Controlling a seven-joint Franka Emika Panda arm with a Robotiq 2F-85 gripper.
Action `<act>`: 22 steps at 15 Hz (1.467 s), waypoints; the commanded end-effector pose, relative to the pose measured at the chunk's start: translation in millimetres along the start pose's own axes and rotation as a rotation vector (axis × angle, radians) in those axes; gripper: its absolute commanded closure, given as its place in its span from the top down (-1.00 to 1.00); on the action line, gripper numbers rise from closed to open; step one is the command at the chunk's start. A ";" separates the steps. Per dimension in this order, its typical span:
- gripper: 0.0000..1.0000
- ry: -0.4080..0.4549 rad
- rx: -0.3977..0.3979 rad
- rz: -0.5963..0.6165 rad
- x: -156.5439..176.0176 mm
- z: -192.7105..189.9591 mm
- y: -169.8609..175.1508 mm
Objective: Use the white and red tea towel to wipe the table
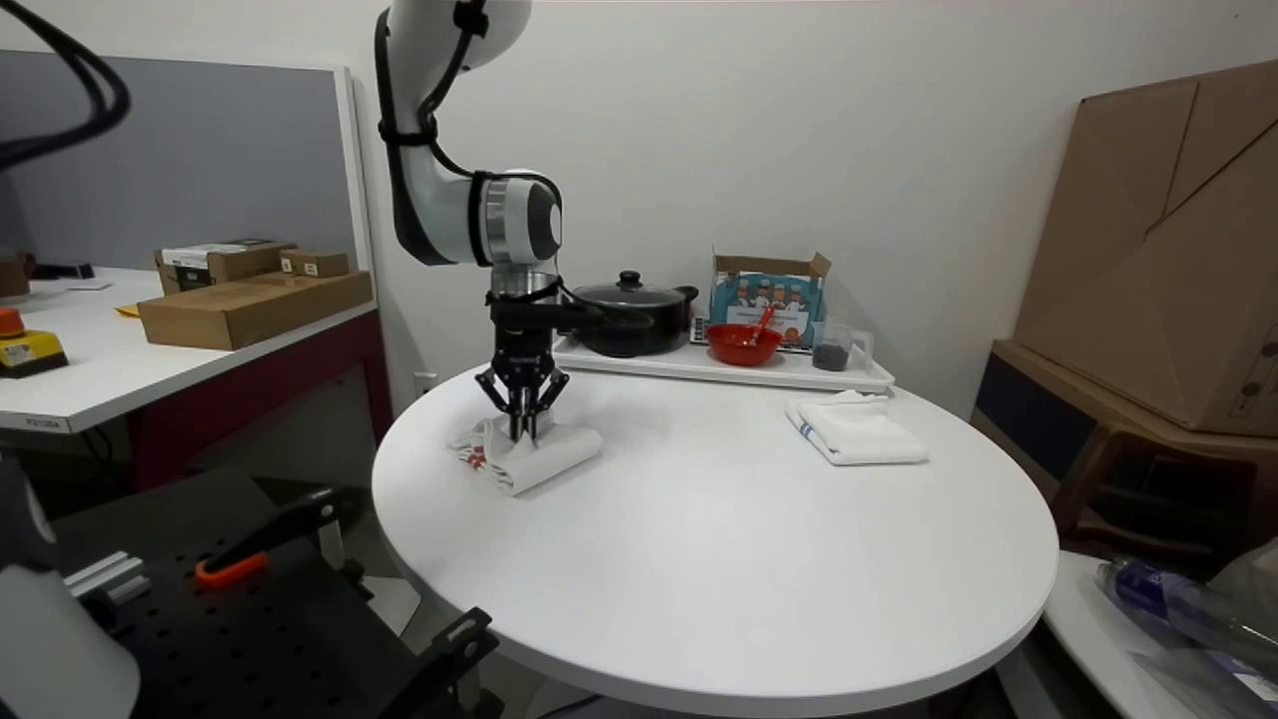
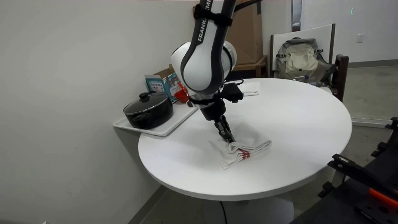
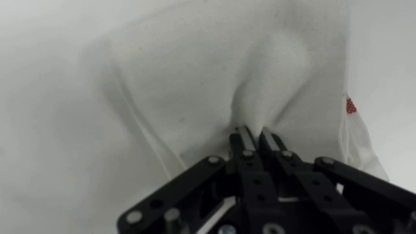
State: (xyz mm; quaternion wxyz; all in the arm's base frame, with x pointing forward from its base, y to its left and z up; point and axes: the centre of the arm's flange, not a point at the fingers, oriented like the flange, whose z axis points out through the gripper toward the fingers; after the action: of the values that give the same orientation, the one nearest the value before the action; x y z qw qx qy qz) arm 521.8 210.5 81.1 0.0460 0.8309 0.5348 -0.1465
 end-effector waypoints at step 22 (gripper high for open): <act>-0.90 0.067 -0.295 -0.300 168.8 -21.9 -48.3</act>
State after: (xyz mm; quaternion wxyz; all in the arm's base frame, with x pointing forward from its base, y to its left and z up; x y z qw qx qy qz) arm 512.0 367.3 81.0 0.1330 0.7173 0.6799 -0.0745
